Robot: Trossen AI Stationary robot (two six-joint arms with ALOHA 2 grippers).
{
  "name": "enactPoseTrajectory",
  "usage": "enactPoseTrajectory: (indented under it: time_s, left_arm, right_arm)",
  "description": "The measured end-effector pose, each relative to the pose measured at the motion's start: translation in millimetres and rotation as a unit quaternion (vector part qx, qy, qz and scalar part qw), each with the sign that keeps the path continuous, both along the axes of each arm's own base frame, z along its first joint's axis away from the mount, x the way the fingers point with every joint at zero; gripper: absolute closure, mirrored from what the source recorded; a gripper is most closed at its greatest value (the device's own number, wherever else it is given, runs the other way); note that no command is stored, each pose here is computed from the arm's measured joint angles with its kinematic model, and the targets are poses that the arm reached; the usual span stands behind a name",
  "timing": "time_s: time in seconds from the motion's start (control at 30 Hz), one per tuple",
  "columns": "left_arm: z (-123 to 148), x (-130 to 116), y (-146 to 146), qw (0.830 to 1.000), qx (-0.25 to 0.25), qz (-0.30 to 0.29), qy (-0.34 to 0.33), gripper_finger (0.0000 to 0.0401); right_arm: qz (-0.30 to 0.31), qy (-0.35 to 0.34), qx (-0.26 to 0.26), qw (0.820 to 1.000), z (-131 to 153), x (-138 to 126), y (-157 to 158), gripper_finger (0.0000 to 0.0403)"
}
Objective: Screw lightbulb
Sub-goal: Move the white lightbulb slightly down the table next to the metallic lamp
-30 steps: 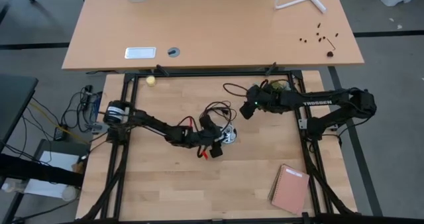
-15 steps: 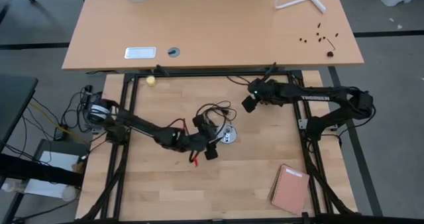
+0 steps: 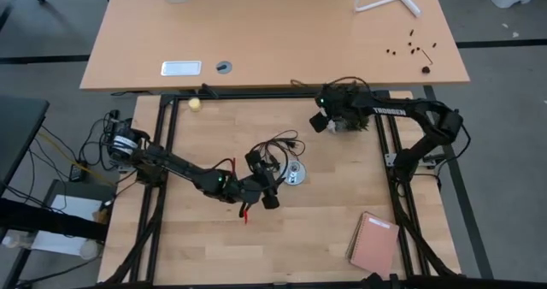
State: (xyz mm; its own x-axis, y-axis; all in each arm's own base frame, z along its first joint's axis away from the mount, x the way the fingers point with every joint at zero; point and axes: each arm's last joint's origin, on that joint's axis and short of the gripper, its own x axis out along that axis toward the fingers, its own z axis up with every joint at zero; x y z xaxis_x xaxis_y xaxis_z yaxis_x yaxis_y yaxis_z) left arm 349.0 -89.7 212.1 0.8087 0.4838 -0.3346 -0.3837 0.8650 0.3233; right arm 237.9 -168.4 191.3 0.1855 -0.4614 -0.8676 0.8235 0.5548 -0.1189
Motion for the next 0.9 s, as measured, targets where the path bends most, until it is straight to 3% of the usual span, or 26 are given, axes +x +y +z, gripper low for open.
enactPoseTrajectory:
  time_s: [0.1, 0.27, 0.77, 0.9]
  left_arm:
    - [0, 0, -1, 1.0, 0.002, -0.001, 0.002, 0.0162]
    - [-1, -1, -1, 1.0, 0.003, -0.002, 0.005, 0.0162]
    - [-1, -1, -2, 1.0, 0.003, -0.001, 0.004, 0.0162]
    - [0, -2, -8, 1.0, 0.015, -0.014, 0.008, 0.0162]
  right_arm:
    - [-0.014, -0.012, 0.043, 0.999, -6, -6, -10, 0.0115]
    - [0.009, -0.011, 0.093, 0.996, -13, 0, 3, 0.0115]
    - [0.102, -0.011, 0.119, 0.988, -14, 38, 91, 0.0115]
    - [0.125, -0.005, 0.091, 0.988, -14, 43, 108, 0.0115]
